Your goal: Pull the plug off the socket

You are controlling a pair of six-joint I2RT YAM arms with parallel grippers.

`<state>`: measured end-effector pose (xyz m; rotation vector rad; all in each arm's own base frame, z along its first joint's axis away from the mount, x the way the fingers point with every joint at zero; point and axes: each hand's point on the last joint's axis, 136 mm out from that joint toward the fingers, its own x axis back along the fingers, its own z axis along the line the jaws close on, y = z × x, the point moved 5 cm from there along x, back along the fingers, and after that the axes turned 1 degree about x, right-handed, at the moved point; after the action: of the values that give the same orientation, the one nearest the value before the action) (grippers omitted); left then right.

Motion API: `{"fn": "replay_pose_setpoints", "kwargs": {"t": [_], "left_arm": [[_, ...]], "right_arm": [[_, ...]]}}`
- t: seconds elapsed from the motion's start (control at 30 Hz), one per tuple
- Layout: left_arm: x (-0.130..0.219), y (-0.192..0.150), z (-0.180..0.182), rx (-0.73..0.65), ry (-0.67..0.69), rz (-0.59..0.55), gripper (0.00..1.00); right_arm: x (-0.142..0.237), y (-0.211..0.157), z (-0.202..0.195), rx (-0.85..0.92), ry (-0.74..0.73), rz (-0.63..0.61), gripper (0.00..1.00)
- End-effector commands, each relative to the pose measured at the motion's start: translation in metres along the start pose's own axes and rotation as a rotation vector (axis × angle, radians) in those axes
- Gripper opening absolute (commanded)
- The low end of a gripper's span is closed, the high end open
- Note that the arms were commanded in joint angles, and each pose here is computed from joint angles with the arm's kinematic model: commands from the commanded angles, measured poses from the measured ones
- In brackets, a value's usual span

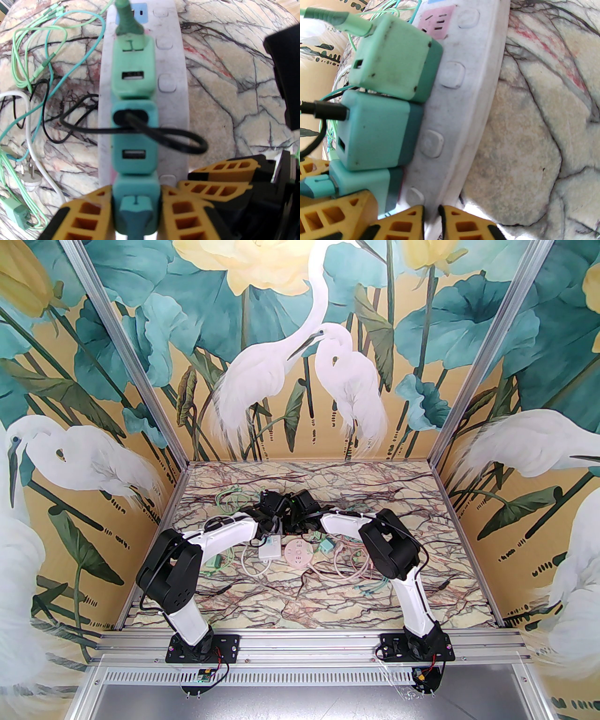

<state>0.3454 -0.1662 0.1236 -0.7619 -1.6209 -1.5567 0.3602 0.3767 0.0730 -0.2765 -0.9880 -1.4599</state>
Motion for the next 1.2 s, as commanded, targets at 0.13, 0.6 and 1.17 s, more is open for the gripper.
{"fn": "replay_pose_setpoints", "kwargs": {"t": [0.13,0.6,1.17], "left_arm": [[0.024,0.012,0.009,0.15,-0.173,0.003,0.19],[0.039,0.016,0.022,0.105,-0.074,-0.035,0.19],[0.094,0.02,0.114,0.3,-0.054,-0.159,0.22]], "right_arm": [[-0.03,-0.054,-0.044,-0.061,-0.164,0.166,0.2],[-0.031,-0.054,-0.044,-0.059,-0.165,0.169,0.2],[-0.032,-0.055,-0.041,-0.056,-0.159,0.168,0.21]]}}
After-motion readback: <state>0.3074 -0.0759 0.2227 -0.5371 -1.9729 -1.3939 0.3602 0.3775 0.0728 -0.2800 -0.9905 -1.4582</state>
